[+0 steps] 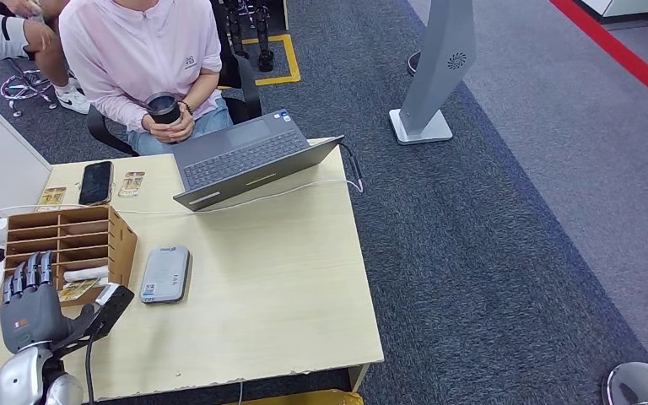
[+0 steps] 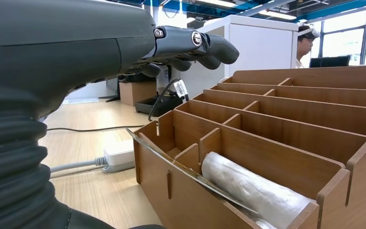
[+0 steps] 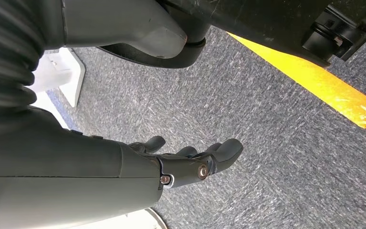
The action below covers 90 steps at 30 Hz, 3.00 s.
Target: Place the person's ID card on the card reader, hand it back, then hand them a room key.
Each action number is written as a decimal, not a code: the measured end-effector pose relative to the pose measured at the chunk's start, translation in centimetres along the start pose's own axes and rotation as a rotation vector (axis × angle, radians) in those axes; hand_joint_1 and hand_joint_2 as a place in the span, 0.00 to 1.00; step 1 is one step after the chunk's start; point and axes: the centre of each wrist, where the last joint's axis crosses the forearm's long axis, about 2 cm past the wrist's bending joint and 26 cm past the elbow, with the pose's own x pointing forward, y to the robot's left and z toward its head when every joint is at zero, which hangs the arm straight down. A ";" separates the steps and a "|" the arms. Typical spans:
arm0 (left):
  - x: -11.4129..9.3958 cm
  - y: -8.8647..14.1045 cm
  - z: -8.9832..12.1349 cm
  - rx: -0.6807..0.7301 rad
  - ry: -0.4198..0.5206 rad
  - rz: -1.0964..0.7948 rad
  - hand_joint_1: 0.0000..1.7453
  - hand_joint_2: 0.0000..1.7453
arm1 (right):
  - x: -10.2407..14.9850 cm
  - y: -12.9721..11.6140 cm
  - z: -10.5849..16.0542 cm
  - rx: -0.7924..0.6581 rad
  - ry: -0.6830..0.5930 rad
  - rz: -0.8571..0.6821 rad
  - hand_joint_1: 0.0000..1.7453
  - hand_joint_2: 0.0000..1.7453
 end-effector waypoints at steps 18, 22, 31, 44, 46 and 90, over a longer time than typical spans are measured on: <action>0.1 0.1 -0.4 -0.001 -0.020 0.036 1.00 1.00 | 0.0 0.0 0.0 -0.001 -0.003 0.004 0.00 1.00; 0.1 0.0 -0.5 -0.005 -0.017 0.043 1.00 1.00 | 0.0 0.0 0.0 -0.001 -0.004 0.006 0.00 1.00; 0.1 0.0 -0.6 -0.003 -0.024 0.059 1.00 1.00 | 0.0 0.0 0.0 -0.003 -0.009 0.017 0.00 1.00; 1.0 2.0 -1.5 0.074 -0.086 0.068 1.00 1.00 | -0.1 -0.1 0.0 -0.003 -0.008 -0.002 0.00 1.00; 2.3 3.8 -2.1 0.137 -0.139 0.075 1.00 1.00 | -0.2 -0.1 -0.1 -0.005 -0.003 -0.014 0.00 1.00; 9.2 12.4 -18.0 0.270 -0.179 -0.127 0.25 1.00 | 0.4 0.1 0.1 0.004 -0.029 0.052 0.00 1.00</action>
